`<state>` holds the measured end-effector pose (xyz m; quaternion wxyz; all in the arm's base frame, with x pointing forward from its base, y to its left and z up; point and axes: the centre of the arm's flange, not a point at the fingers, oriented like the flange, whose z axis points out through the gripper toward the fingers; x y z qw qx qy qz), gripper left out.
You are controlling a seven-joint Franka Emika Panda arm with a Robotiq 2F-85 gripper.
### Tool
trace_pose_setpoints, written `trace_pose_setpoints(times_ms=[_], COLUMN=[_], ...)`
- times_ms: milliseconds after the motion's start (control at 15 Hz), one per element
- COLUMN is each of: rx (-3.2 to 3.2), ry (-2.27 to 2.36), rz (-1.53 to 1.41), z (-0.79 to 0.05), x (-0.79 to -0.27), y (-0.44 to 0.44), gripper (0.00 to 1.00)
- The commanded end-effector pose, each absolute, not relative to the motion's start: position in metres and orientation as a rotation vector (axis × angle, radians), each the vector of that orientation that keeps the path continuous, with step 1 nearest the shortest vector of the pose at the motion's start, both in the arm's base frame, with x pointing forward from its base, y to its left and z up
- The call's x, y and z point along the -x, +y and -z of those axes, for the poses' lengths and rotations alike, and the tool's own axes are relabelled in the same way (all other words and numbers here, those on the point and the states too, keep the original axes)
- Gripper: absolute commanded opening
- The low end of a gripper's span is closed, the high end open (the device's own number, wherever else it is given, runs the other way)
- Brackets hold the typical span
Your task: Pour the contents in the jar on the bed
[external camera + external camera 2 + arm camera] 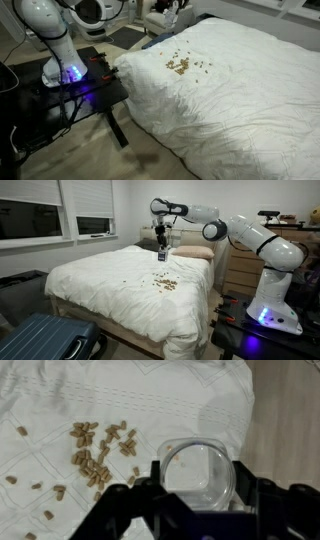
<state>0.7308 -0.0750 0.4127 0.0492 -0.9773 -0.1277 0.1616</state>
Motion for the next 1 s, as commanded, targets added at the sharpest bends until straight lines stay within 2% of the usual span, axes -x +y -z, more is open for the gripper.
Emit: trace_pose_setpoints(times_ms=[0, 933], rx=[3.008, 3.121], ry=[-0.494, -0.679], rz=[-0.435, -0.446], z=[-0.375, -0.275], x=[-0.671, -0.696], y=[-0.041, 0.003], gripper=[0.45, 0.45])
